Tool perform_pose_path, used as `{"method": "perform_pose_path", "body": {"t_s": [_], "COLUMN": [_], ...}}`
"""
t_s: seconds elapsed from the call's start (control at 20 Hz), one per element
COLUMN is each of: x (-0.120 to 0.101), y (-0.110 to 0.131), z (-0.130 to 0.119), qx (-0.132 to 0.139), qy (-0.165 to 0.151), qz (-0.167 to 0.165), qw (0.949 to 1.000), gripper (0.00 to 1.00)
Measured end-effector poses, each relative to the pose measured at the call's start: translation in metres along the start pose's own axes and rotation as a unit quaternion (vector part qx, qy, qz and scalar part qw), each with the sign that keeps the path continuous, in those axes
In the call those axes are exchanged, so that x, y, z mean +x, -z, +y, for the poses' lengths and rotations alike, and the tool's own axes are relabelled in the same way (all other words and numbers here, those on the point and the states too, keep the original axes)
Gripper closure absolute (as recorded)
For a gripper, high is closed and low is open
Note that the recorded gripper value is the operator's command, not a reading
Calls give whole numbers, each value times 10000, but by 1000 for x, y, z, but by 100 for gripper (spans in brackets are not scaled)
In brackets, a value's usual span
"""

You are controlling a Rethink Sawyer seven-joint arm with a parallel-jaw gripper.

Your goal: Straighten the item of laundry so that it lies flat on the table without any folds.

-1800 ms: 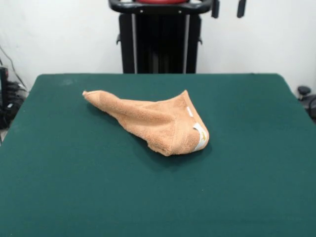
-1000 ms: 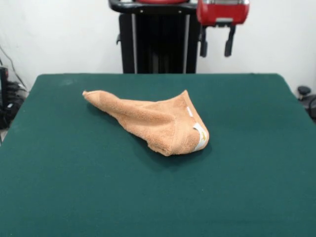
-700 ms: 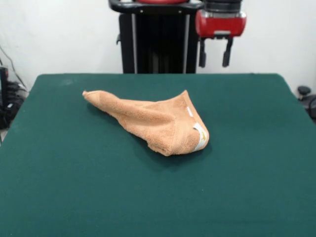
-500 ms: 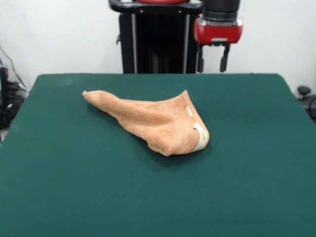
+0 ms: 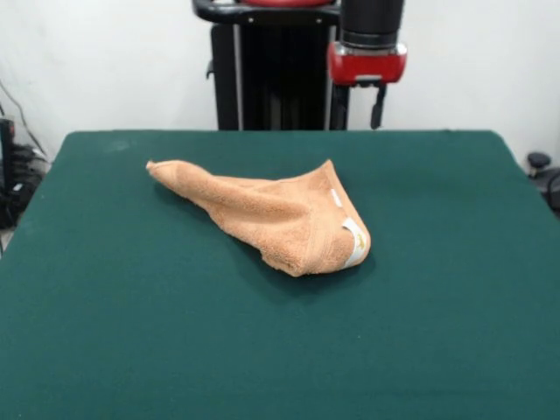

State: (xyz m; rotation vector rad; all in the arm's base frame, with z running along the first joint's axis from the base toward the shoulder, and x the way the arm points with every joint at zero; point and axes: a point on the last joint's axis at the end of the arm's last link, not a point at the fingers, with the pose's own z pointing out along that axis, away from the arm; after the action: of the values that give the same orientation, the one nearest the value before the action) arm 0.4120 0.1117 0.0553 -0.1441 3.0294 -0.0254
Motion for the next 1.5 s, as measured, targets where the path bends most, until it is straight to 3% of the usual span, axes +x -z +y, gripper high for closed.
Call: {"method": "perform_pose_path", "body": {"t_s": [0.4, 0.75, 1.5], "x": [30, 40, 76], "y": [3, 5, 14], "z": [5, 10, 59], "qx": [-64, -87, -137], "qy": [79, 115, 699], "qz": [246, 329, 257], "qw": [9996, 9994, 9971], "gripper": [0, 0, 0]}}
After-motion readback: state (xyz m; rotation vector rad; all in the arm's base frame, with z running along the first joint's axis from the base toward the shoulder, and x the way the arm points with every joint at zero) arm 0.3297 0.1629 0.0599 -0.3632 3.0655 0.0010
